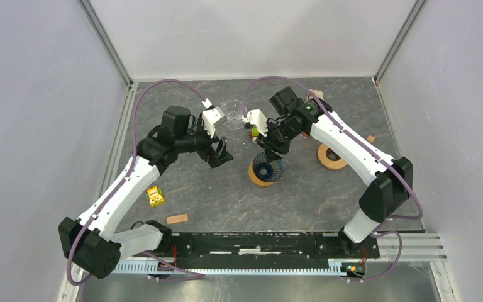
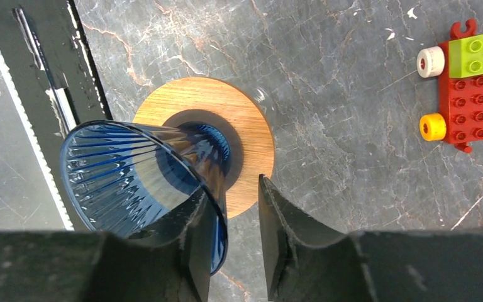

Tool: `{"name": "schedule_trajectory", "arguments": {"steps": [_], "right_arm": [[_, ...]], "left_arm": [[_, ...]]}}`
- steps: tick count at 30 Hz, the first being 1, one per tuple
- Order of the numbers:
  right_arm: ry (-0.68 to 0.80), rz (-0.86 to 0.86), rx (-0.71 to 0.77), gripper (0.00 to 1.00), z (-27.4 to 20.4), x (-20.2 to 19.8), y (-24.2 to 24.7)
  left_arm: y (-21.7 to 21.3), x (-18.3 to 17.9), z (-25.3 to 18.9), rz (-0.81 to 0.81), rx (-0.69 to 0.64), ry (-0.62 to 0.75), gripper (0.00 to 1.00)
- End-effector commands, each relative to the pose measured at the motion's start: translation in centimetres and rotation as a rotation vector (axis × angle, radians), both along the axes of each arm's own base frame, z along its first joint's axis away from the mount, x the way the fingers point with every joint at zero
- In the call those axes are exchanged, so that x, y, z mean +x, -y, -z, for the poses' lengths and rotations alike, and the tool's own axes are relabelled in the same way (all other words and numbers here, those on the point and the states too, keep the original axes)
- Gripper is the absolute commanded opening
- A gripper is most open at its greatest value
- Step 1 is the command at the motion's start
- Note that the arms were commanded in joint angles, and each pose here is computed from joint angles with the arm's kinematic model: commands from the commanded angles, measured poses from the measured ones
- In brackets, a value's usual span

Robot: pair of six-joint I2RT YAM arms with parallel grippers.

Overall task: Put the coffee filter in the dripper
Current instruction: Place the coffee dripper in the dripper holder.

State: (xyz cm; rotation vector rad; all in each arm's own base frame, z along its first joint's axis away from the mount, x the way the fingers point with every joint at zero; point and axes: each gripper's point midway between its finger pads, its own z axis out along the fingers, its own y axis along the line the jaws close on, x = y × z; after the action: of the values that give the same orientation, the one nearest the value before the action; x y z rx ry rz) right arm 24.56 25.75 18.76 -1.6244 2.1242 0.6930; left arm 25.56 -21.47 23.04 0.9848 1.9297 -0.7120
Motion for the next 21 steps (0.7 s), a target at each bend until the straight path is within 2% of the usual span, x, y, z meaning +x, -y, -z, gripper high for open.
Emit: {"name": "schedule_trajectory", "arguments": {"steps": [1, 4, 8, 15, 21], "right_arm": [[0.051, 0.012, 0.030, 0.39, -1.7, 1.2, -0.8], [0.076, 0.021, 0.039, 0.44, -2.4, 1.6, -0.9], [0.104, 0.026, 0.044, 0.58, -3.2, 1.6, -0.7], [0.143, 0.012, 0.057, 0.76, -4.1, 0.5, 0.4], [0.173, 0.016, 0.092, 0.78, -4.6, -0.9, 2.3]], "left_arm": [[0.7, -0.1, -0.6, 0.023, -0.023, 0.032, 0.93], [0.7, -0.2, -0.3, 0.028, -0.022, 0.024, 0.93], [1.2, -0.6, -0.4, 0.040, -0.041, -0.002, 0.93], [3.2, -1.9, -1.9, 0.100, -0.097, -0.074, 0.94], [5.0, -3.6, -3.3, 0.146, -0.150, -0.155, 0.88]]}}
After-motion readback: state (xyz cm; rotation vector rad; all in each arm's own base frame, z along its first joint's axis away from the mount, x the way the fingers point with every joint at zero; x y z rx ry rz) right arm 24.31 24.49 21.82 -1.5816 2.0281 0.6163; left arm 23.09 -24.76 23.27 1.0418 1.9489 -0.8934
